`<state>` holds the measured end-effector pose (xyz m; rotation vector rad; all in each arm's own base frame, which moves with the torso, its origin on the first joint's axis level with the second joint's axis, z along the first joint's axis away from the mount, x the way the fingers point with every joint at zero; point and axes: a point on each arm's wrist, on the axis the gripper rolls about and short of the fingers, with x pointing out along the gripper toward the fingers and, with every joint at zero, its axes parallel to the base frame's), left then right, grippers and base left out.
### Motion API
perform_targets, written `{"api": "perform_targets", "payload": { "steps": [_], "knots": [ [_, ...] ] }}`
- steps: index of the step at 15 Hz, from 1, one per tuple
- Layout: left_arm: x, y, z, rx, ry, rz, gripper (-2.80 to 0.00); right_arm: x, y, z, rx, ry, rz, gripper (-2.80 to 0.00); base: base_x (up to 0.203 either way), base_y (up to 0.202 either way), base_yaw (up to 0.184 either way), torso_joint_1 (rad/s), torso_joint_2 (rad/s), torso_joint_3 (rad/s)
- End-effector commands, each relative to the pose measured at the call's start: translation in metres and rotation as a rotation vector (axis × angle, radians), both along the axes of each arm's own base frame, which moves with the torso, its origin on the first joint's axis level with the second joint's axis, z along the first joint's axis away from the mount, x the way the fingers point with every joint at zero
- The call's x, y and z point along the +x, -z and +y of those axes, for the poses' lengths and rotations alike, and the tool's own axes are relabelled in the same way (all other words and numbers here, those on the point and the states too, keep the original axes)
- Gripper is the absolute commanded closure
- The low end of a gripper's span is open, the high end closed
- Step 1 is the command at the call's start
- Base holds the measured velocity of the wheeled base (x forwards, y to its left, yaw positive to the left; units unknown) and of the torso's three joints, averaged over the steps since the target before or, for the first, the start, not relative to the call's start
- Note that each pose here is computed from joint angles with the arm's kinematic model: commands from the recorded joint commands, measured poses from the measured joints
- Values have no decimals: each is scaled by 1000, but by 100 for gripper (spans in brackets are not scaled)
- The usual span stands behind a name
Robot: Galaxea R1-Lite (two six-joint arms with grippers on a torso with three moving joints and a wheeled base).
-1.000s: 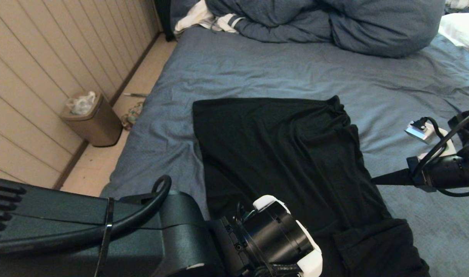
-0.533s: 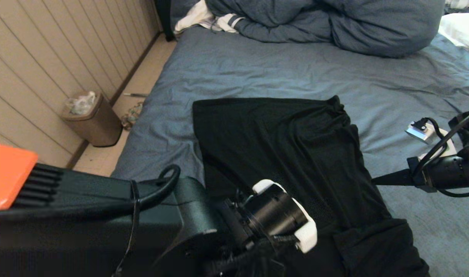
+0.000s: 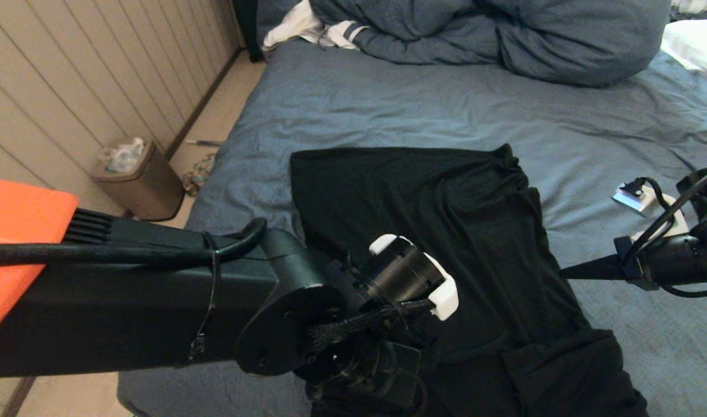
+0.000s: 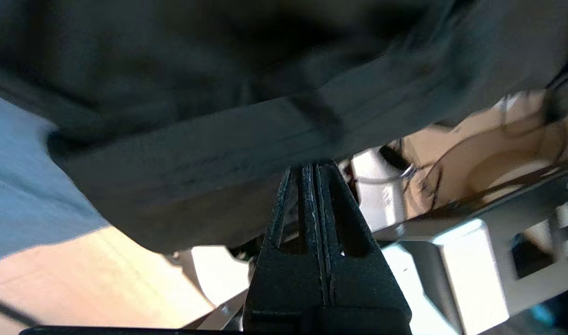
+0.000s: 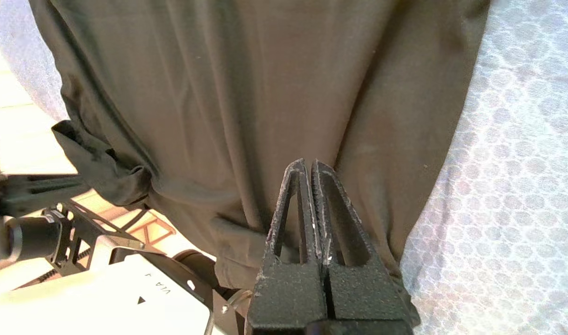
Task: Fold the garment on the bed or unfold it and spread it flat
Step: Fold the black T-shirt
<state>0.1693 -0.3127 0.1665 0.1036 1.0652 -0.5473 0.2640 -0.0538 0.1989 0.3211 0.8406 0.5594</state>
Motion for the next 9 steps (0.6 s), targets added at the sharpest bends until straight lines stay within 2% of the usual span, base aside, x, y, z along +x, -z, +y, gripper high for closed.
{"api": "perform_targets", "payload": {
  "steps": [1,3,6,7,9],
  "knots": [
    [-2,-22,6,-45,1,-29,0,0,1,0,4,-3,4,0,0,0,0,0,0,0],
    [-1,-36,28,-43,-13,-44,0,-1,1,1,6,-7,6,0,0,0,0,0,0,0],
    [0,-28,60,13,-60,-24,0,-3,1,3,3,-10,6,0,0,0,0,0,0,0],
    [12,-30,69,11,-95,-42,0,-1,0,2,2,-7,3,0,0,0,0,0,0,0],
    [40,-43,88,-30,-171,-103,0,7,-10,0,5,9,-19,0,0,0,0,0,0,0]
  ]
}}
